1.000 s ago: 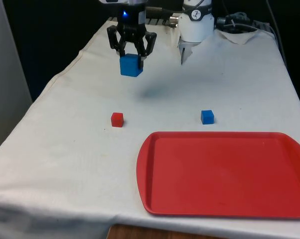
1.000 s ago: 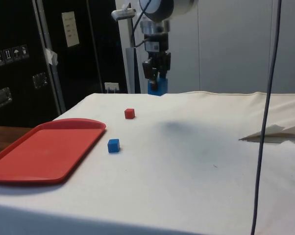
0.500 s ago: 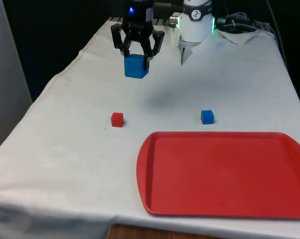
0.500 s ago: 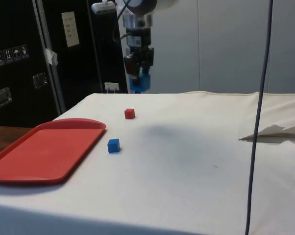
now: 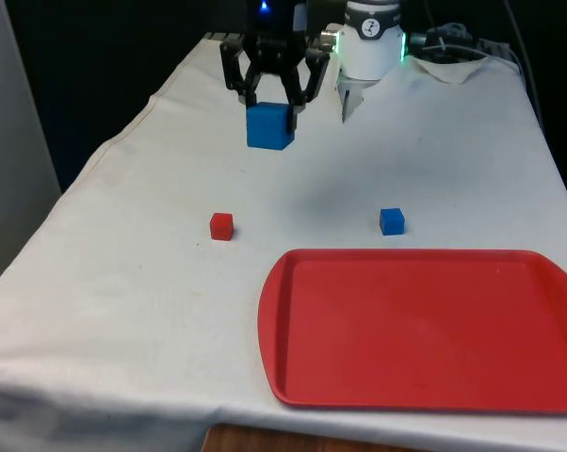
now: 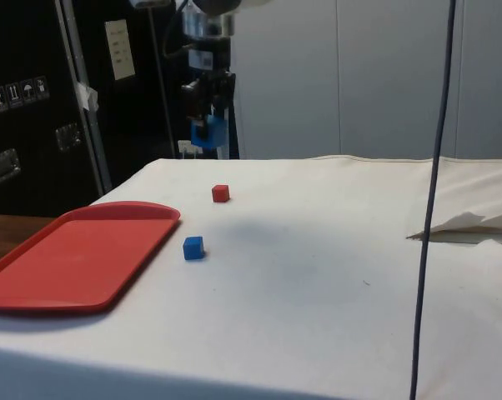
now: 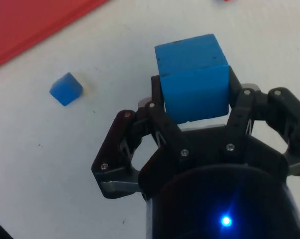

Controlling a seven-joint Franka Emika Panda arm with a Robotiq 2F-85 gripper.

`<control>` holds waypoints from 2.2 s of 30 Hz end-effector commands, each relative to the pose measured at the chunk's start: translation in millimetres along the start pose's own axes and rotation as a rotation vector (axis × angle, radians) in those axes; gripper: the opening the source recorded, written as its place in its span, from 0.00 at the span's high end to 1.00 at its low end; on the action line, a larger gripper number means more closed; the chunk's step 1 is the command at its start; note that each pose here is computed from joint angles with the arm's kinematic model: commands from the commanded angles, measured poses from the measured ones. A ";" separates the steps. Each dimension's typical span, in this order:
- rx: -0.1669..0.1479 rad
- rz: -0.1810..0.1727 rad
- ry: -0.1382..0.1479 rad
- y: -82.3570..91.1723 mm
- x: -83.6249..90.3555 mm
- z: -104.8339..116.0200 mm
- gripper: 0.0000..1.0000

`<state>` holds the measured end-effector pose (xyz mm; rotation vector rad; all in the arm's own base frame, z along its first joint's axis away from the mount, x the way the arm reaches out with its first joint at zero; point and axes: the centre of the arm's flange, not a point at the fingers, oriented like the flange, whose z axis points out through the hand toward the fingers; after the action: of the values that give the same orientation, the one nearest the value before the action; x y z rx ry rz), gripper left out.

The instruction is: Pick up the largest block and place it onto the tray.

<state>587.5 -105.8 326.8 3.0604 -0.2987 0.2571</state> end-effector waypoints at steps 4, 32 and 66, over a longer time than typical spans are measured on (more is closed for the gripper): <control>0.006 -0.009 0.001 -10.4 9.2 -1.2 0.98; -0.022 -0.101 -0.027 -57.9 52.2 6.8 0.98; -0.013 -0.259 -0.050 -119.2 82.7 62.3 0.98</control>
<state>700.2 -10.1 276.1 3.0391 0.0879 0.1741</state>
